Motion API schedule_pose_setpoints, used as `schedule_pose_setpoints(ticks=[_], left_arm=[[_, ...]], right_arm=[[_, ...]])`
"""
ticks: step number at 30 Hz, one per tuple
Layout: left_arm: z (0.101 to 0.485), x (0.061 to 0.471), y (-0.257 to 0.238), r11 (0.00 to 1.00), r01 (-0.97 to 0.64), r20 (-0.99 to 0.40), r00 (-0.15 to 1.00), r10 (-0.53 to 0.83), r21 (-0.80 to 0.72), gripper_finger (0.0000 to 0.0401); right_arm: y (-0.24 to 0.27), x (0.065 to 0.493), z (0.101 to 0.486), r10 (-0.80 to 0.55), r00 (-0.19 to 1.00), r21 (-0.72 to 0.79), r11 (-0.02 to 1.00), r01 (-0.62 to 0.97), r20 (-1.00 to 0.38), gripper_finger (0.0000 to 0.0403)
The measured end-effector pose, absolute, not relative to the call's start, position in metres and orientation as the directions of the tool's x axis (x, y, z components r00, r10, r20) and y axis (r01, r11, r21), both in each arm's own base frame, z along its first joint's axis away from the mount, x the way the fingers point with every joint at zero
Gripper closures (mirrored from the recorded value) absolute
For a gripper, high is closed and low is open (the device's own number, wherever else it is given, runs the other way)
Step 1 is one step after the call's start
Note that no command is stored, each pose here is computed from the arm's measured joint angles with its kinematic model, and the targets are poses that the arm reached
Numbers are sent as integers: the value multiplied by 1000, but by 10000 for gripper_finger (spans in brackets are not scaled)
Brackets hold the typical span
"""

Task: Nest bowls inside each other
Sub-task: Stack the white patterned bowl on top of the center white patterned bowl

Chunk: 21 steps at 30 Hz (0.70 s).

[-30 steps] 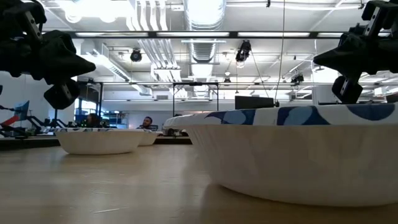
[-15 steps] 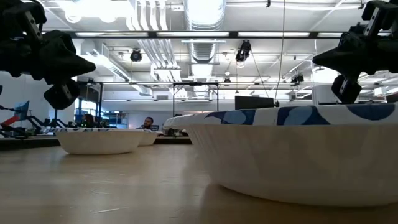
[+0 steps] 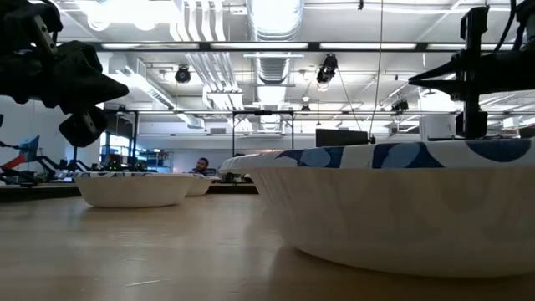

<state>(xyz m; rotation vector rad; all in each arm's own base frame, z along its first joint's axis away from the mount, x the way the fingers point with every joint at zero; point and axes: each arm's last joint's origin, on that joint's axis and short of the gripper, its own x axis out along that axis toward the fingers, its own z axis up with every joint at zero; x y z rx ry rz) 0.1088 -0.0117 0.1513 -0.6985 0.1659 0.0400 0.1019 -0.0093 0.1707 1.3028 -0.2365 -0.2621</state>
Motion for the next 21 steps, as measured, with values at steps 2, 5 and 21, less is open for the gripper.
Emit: schedule_pose_setpoints(ticks=[2, 5, 21], left_arm=[[151, 109, -12, 766, -92, -166, 986, -19, -637, 401], [151, 109, -12, 766, -92, -165, 986, -19, -637, 401], [151, 109, -12, 765, -92, -165, 986, -19, -637, 401]], right_arm=[[-10, 104, 168, -327, 945, 959, 266, 97, -5, 394], [-10, 108, 162, -352, 933, 965, 212, 153, -70, 394], [-12, 136, 167, -419, 908, 957, -270, -107, -17, 394]])
